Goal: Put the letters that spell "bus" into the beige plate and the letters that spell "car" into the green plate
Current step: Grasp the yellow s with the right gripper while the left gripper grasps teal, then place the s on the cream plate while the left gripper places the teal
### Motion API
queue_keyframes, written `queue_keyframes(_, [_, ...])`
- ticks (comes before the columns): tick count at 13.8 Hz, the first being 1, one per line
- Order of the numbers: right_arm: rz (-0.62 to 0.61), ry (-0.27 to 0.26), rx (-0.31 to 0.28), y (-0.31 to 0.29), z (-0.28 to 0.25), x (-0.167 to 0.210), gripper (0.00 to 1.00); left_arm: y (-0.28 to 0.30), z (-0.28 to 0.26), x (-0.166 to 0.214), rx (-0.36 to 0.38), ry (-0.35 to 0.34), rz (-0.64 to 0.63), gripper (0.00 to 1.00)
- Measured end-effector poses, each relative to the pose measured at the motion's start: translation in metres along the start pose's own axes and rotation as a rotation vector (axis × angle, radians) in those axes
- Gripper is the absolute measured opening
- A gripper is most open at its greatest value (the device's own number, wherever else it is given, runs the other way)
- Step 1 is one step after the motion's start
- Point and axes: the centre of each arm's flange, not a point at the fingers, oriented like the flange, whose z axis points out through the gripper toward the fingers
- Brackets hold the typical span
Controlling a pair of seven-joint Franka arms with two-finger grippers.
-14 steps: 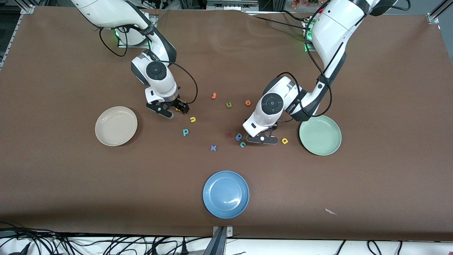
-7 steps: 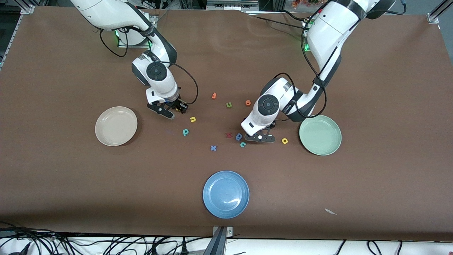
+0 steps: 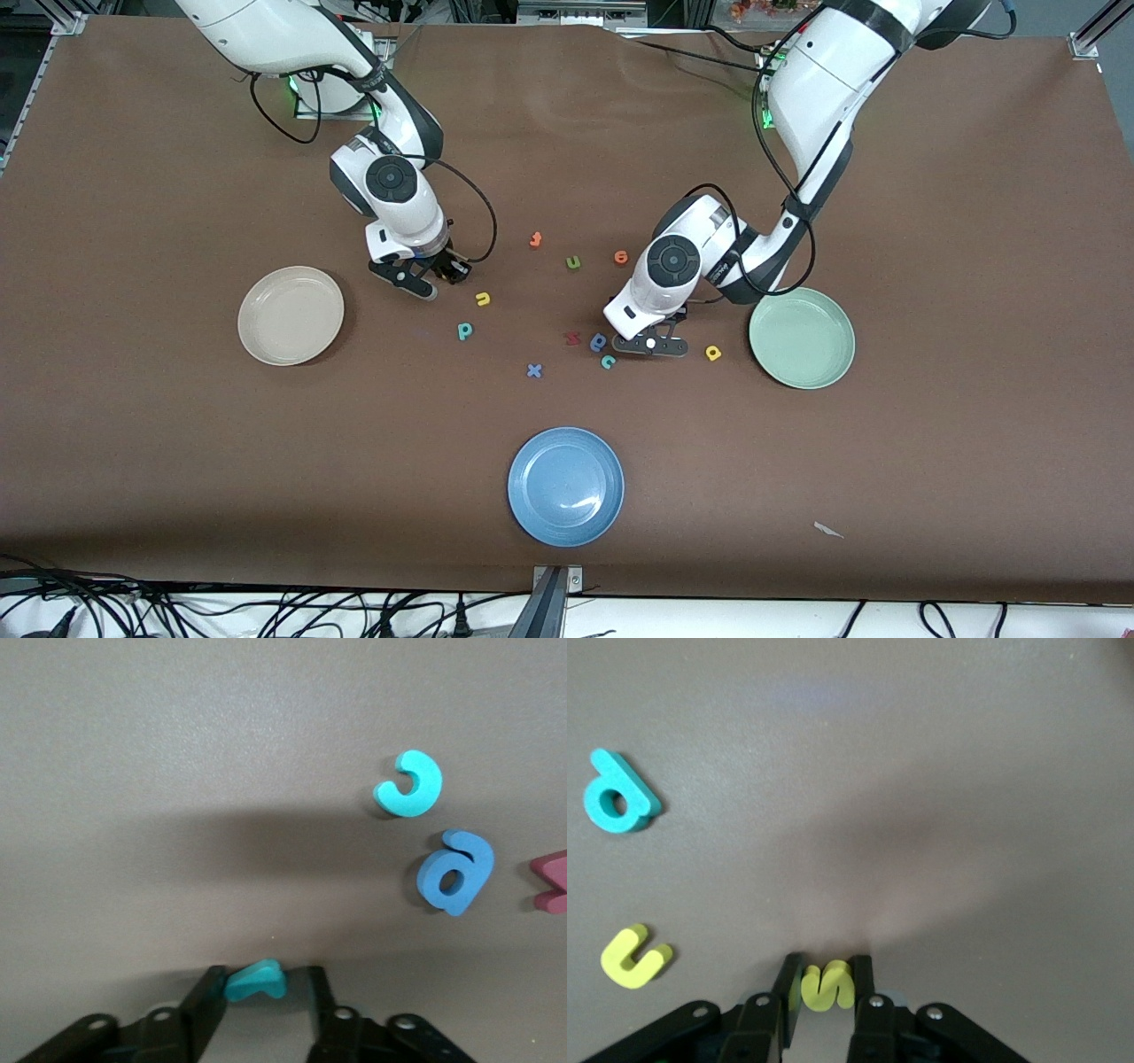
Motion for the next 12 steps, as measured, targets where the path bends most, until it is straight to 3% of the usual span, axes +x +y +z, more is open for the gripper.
queue_keyframes(1, [-0.001, 0.001, -0.017, -0.001, -0.003, 0.006, 0.28, 0.0, -0.002, 0.0, -0.001, 0.002, 0.0, 0.3])
queue_keyframes(5, [-0.116, -0.008, -0.129, 0.001, -0.029, 0.055, 0.28, 0.0, -0.001, 0.0, -0.001, 0.002, -0.001, 0.3])
queue_keyframes(8, [-0.255, -0.013, -0.187, 0.042, -0.04, 0.112, 0.28, -0.004, -0.008, 0.003, 0.004, 0.003, -0.008, 0.3])
queue_keyframes(12, [-0.38, -0.017, -0.236, 0.102, -0.053, 0.161, 0.28, -0.057, -0.069, 0.026, 0.057, 0.004, -0.019, 0.3])
